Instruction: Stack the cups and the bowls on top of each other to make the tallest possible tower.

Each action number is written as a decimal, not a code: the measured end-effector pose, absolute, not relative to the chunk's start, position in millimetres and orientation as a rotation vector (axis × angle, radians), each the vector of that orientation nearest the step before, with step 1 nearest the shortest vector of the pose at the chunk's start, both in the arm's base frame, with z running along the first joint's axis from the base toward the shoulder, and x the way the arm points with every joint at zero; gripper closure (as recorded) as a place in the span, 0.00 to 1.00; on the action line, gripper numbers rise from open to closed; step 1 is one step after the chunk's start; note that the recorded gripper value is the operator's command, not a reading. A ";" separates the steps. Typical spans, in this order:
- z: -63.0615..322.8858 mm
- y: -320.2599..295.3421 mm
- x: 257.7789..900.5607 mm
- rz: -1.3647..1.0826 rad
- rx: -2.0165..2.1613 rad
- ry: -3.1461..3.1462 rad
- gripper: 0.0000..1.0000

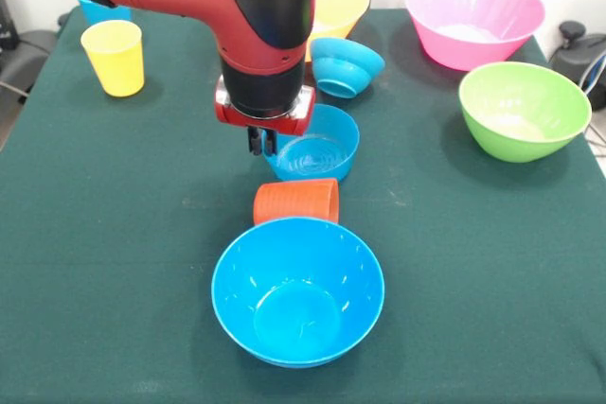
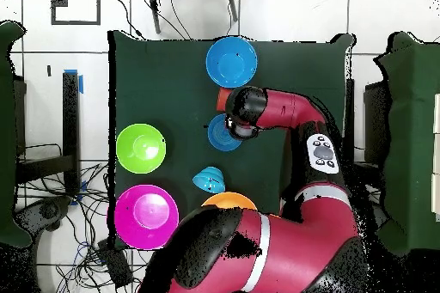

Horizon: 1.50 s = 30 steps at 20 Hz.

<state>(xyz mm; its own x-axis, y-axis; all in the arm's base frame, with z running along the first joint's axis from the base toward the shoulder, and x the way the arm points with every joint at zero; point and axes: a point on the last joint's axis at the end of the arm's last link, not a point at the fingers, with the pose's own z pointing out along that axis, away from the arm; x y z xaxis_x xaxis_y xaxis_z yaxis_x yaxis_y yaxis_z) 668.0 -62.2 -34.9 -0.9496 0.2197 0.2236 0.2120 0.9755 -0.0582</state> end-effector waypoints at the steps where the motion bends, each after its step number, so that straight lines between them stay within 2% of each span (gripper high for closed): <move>1: -35.2 -62.2 670.4 0.047 -0.324 -2.896 1.00; 14: -38.0 -62.0 698.3 0.072 -0.321 -2.931 1.00; 30: -24.3 -36.5 696.6 0.141 -0.255 -2.894 1.00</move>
<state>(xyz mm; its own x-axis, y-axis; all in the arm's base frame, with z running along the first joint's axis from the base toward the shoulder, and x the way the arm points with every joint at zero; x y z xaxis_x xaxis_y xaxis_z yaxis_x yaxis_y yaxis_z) 696.6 -36.5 -24.3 -0.9578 0.1834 0.2215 0.1610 0.9802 -0.1152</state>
